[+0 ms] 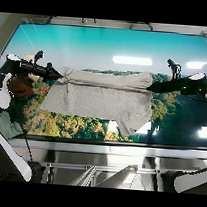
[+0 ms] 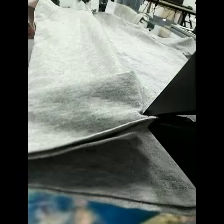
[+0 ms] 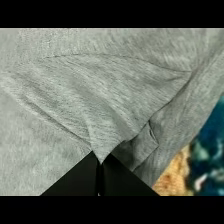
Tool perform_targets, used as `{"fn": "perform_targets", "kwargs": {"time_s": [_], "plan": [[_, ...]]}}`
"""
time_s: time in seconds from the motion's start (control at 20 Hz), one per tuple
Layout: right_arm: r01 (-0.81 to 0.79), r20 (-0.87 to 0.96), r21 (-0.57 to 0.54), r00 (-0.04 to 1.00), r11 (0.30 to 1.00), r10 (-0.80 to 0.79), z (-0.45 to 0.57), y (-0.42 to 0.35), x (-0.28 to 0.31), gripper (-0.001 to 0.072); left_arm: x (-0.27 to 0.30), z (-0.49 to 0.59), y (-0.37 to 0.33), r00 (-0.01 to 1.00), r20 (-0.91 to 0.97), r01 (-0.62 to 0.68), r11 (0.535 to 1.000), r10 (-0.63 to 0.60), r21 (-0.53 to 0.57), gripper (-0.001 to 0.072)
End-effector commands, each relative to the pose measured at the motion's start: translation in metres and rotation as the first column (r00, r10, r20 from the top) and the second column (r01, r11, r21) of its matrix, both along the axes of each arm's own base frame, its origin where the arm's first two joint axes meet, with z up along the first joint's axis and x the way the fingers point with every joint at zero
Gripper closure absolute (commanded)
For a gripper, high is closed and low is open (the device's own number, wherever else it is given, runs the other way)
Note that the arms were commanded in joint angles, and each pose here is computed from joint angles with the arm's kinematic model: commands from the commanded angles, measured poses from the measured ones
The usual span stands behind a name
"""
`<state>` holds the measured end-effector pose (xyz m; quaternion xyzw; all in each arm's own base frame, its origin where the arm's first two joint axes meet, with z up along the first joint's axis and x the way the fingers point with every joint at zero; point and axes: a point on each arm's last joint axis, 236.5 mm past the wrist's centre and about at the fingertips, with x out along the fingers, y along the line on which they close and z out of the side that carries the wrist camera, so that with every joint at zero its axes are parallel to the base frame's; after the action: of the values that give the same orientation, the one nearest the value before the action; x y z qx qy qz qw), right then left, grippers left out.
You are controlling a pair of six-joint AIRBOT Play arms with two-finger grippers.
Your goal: Fold the shirts.
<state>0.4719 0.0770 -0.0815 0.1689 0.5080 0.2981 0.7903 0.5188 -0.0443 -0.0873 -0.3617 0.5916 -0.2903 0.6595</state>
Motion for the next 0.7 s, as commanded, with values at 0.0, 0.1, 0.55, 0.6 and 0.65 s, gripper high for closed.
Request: {"fn": "perform_targets", "kwargs": {"time_s": [0.0, 0.1, 0.55, 0.6, 0.65], "plan": [[0.023, -0.002, -0.046, 1.0, 0.999, -0.024, -0.008, -0.01, 0.003, 0.0696, -0.001, -0.003, 0.005, 1.0, -0.007, -0.003, 1.0, 0.003, 0.014, 0.0708], [0.039, -0.005, -0.048, 0.999, 0.998, -0.039, -0.01, -0.011, 0.005, 0.0696, 0.0, -0.002, -0.002, 1.0, -0.003, 0.005, 1.0, -0.005, 0.012, 0.0709], [0.034, -0.024, -0.04, 0.999, 0.999, -0.035, -0.014, -0.009, 0.002, 0.0691, 0.008, -0.004, 0.0, 1.0, 0.02, -0.019, 0.999, 0.018, 0.028, 0.0546], [0.032, -0.027, -0.037, 0.999, 0.999, -0.033, -0.013, -0.009, 0.001, 0.0689, 0.008, -0.003, 0.001, 1.0, 0.023, -0.02, 0.999, 0.019, 0.029, 0.0369], [0.033, -0.022, -0.038, 0.999, 0.999, -0.034, -0.011, -0.009, 0.002, 0.0689, 0.011, 0.001, 0.007, 0.999, 0.034, -0.025, 0.999, 0.024, 0.03, 0.0362]]}}
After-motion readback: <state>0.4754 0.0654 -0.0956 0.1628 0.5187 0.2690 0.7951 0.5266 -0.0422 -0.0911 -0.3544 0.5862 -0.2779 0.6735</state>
